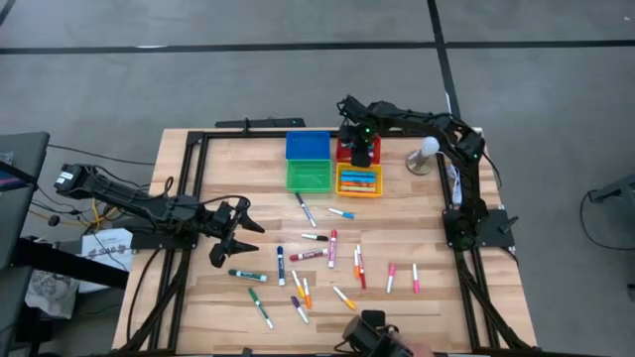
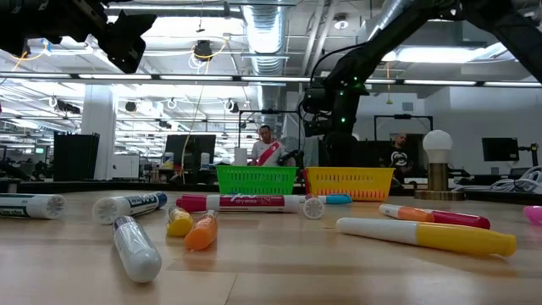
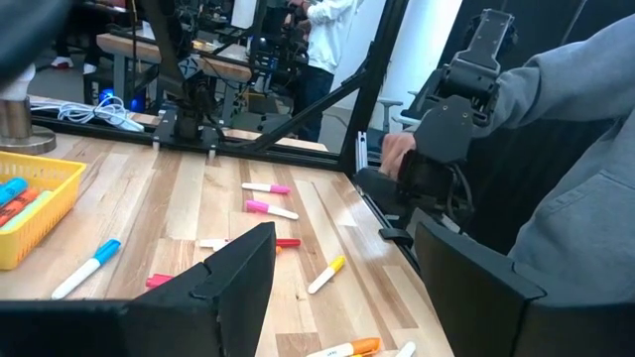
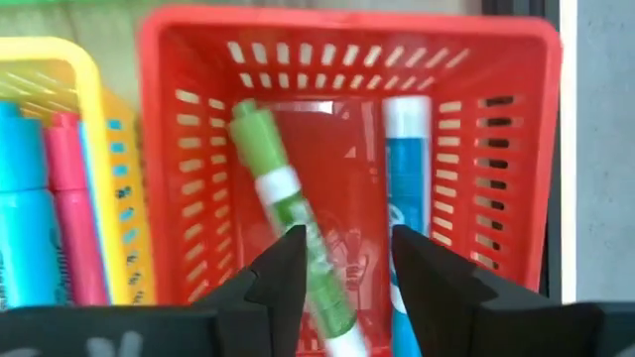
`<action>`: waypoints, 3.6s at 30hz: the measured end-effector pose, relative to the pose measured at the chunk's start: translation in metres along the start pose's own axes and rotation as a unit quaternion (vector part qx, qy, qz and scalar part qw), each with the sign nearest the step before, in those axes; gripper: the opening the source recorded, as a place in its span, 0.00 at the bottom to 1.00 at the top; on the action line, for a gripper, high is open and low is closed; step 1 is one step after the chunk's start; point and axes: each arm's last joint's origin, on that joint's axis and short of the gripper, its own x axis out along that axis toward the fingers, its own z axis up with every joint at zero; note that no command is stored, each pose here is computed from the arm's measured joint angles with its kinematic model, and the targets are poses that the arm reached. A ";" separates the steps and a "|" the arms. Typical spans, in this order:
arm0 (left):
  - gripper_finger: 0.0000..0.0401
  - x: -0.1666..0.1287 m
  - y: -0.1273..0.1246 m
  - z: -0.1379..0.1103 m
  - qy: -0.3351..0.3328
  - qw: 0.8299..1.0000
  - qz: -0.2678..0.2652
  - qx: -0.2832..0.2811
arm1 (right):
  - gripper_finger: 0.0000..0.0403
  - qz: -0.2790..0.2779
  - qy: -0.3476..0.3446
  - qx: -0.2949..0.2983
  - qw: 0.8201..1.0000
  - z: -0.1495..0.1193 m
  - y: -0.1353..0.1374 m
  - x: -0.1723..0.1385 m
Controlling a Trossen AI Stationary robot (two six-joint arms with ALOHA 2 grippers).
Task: Pick & Place Markers
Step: Put the green marker pen into the red bin, then put the pink marker pen into the red bin
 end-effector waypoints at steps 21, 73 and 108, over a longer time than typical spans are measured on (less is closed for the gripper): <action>0.60 0.000 0.000 0.000 0.000 1.000 0.000 -0.001 | 0.34 -0.017 0.026 0.026 0.999 0.025 0.015 -0.079; 0.60 -0.018 -0.003 -0.030 0.055 0.988 -0.146 -0.016 | 0.33 0.087 -0.060 0.460 0.882 0.046 0.310 -0.126; 0.60 -0.018 -0.004 -0.030 0.055 0.985 -0.162 -0.017 | 0.34 0.063 0.003 0.580 0.812 0.068 0.341 -0.031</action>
